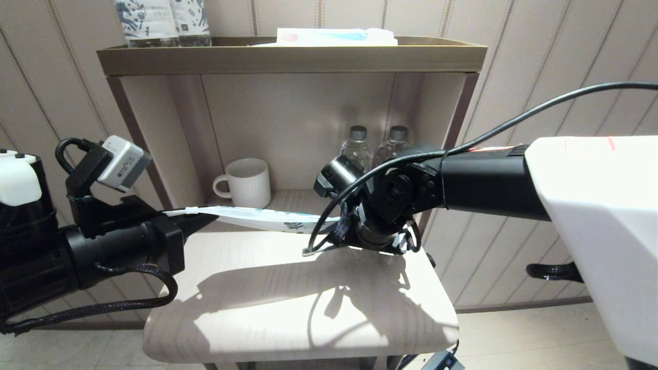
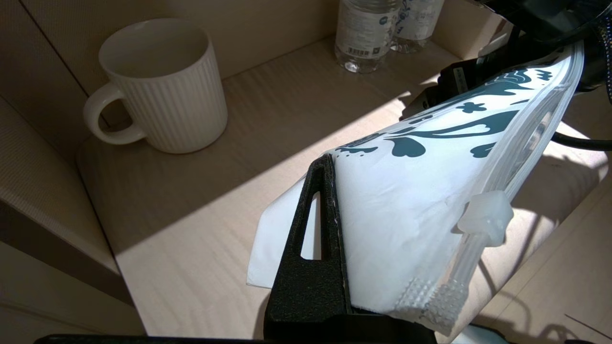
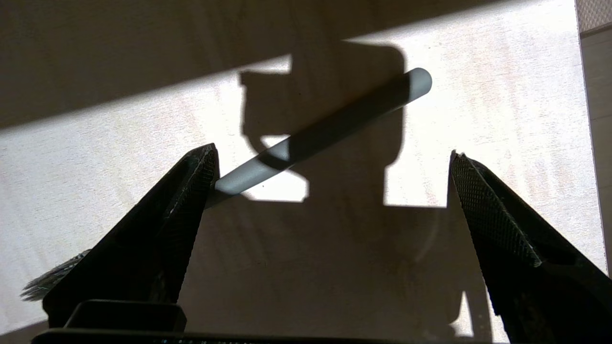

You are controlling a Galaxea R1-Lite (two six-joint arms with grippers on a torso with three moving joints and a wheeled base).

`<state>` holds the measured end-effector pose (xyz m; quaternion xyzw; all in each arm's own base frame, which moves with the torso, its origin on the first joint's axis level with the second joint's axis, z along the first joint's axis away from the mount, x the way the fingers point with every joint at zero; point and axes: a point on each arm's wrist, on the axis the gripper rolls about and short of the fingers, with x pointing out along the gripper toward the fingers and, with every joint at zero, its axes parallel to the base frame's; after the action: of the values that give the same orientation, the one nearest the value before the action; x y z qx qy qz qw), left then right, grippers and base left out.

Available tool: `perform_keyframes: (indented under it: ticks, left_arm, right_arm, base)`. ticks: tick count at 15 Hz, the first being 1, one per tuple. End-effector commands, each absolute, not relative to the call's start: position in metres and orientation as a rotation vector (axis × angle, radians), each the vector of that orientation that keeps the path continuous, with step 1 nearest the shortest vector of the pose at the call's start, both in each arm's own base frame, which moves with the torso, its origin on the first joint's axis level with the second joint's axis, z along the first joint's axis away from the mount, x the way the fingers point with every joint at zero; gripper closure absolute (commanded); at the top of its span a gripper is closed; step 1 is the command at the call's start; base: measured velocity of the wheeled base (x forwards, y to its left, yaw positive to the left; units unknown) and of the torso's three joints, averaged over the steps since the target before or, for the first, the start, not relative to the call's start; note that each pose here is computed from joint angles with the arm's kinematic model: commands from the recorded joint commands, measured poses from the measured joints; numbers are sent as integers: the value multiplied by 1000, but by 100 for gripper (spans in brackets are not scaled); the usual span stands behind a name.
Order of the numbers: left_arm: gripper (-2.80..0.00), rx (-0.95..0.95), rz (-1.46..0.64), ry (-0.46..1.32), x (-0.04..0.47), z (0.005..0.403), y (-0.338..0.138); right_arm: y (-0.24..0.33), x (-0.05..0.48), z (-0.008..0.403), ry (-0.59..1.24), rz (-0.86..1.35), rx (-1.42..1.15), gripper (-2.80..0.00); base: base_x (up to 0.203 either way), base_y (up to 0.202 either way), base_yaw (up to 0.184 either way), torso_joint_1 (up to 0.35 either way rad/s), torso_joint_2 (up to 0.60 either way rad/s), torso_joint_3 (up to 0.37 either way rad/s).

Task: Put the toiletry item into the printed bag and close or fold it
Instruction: Pick up a toothbrush

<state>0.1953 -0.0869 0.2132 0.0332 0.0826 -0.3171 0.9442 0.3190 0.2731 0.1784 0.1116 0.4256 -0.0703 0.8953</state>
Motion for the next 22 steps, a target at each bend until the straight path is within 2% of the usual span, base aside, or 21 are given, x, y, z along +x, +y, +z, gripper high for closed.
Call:
perform_keyframes:
  ticks: [1,7,8,22]
  left_arm:
    - [0,68,-648,165,195,213,-87]
    - [0,68,-648,165,195,213,-87]
    - [0,68,-648,165,195,213,-87]
    - [0,68,-649,169,195,212,-87]
  right_arm:
    - [273,318,182,875,-145,240,-280]
    - [275,316,179,886,-140,217,-280]
    - [276,317,176,891,-139,208,0]
    - [275,316,180,889,-128,220,0]
  base:
    - [0,0,0,0,0,0]
    - [0,0,0,0,0,0]
    - [0,0,0,0,0,0]
    - [0,0,0,0,0,0]
